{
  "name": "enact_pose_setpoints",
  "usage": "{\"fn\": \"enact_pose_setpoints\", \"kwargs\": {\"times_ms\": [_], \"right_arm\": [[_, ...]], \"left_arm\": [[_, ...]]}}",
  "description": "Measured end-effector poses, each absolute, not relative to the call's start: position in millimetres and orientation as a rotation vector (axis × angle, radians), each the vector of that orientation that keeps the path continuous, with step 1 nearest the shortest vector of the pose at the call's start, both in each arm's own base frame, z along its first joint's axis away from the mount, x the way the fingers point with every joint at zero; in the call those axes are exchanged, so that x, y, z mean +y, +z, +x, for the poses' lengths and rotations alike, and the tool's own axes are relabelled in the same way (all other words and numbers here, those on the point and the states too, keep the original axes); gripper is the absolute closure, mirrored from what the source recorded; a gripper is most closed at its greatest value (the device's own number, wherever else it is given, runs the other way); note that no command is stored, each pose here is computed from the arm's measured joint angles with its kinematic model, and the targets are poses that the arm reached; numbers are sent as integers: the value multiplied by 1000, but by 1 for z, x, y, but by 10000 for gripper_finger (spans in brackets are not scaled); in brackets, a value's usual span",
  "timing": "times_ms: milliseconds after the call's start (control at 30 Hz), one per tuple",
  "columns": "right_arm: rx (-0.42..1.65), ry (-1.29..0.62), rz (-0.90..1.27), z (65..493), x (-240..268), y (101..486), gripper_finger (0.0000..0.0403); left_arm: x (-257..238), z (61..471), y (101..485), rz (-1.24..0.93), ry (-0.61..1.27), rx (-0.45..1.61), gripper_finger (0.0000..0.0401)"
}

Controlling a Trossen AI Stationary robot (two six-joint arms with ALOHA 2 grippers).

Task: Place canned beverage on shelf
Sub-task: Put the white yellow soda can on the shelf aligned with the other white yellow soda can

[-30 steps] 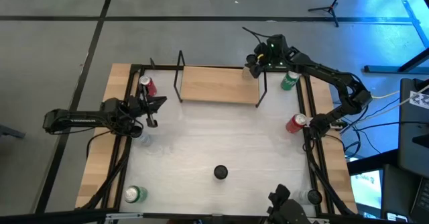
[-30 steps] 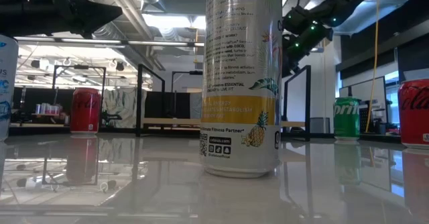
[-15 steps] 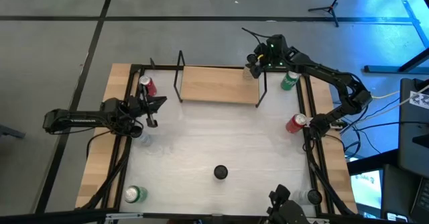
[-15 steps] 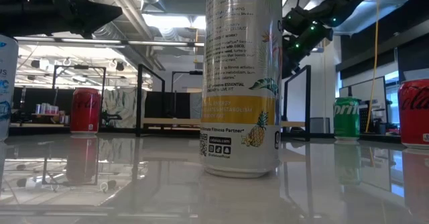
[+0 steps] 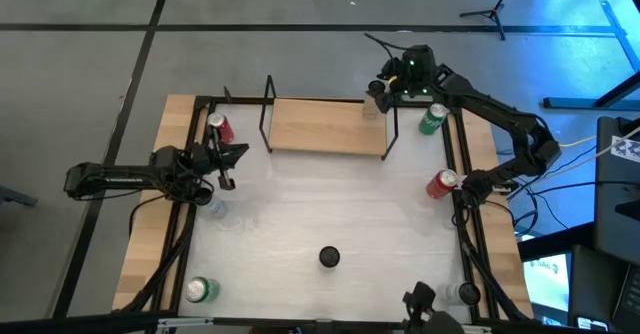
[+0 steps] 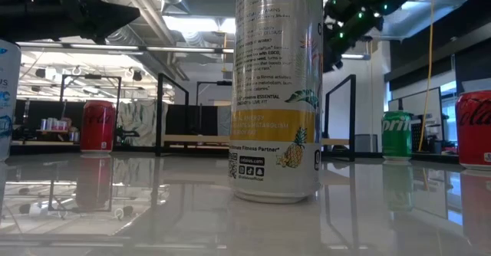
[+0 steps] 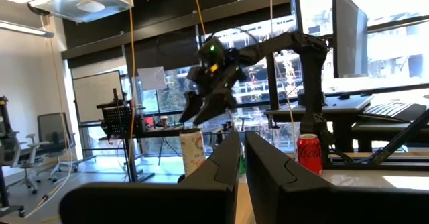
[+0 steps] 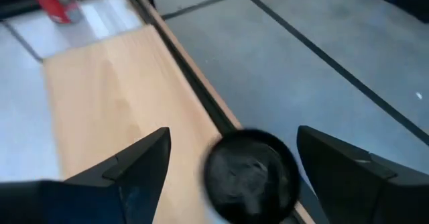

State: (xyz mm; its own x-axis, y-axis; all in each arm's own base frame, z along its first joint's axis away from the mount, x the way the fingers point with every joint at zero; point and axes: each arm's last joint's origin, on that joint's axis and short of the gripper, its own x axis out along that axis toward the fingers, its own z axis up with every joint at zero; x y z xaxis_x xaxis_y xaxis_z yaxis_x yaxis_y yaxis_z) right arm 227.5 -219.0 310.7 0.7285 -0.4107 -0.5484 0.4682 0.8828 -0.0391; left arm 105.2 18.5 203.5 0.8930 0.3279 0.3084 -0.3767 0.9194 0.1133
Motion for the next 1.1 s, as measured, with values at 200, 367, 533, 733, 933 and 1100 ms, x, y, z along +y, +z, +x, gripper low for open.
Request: {"fn": "enact_pose_setpoints", "kwargs": {"times_ms": [200, 367, 533, 733, 933, 1100], "right_arm": [[607, -361, 68, 239, -180, 335, 82], [606, -212, 27, 253, -134, 345, 82], [601, -42, -6, 272, -86, 346, 82], [573, 118, -56, 290, -31, 342, 81], [553, 241, -62, 299, 12, 331, 81], [576, 323, -57, 307, 42, 320, 81]], "left_arm": [[18, 105, 203, 172, 367, -289, 383], [18, 105, 203, 171, 367, -289, 383], [18, 105, 204, 171, 367, -289, 383], [18, 105, 203, 165, 356, -291, 383], [17, 106, 204, 167, 310, -298, 383], [13, 106, 205, 132, 174, -329, 384]]}}
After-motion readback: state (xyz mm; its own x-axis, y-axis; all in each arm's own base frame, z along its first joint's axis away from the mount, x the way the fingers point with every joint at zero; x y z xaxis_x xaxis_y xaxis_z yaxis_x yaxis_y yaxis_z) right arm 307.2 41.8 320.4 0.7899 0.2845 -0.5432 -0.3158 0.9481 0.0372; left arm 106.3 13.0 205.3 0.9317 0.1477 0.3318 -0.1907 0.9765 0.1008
